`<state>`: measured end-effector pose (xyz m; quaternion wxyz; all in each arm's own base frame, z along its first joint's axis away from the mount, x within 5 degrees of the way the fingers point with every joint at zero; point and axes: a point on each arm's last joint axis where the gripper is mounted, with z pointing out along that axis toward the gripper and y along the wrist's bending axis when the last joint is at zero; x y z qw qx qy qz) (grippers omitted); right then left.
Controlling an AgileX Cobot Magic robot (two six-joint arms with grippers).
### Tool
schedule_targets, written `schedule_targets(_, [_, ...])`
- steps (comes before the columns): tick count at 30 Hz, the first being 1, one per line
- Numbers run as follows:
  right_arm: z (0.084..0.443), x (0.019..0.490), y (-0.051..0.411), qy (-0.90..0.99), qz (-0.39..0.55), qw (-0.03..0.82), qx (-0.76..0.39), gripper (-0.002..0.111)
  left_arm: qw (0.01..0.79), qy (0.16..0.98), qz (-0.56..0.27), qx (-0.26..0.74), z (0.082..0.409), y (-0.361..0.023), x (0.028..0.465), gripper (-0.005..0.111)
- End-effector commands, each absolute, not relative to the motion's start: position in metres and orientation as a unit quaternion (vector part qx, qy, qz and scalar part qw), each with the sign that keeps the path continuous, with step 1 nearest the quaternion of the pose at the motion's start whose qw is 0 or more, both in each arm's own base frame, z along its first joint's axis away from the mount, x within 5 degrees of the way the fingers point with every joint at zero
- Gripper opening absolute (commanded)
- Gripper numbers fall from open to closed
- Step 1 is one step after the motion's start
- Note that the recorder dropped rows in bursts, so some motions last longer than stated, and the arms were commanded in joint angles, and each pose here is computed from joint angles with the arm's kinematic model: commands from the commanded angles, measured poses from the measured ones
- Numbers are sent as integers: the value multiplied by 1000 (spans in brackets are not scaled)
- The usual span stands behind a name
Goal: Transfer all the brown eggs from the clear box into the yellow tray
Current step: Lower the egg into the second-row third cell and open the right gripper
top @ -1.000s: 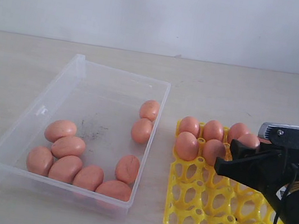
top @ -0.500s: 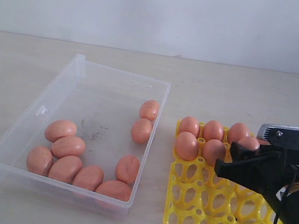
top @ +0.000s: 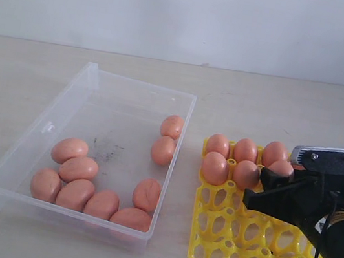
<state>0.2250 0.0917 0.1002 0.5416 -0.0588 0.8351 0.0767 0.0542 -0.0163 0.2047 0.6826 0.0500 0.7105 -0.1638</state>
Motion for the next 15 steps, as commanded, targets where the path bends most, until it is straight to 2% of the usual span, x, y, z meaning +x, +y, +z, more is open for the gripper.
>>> schedule_targets(1, [101,226,90,833,74,545,-61,28,682,710,-170,49,204,-17,54,4])
schedule_targets(3, [101,226,90,833,75,545,-59,49,682,710,-170,49,204,-17,54,4])
schedule_targets(4, [101,226,90,833,75,545,-59,52,682,710,-170,49,204,-17,54,4])
schedule_targets(11, [105,227,90,829,77,551,-52,53,682,710,-170,49,204,-17,54,4])
schedule_targets(15, [126,227,91,808,94,580,-48,53,682,710,-170,49,204,-17,54,4])
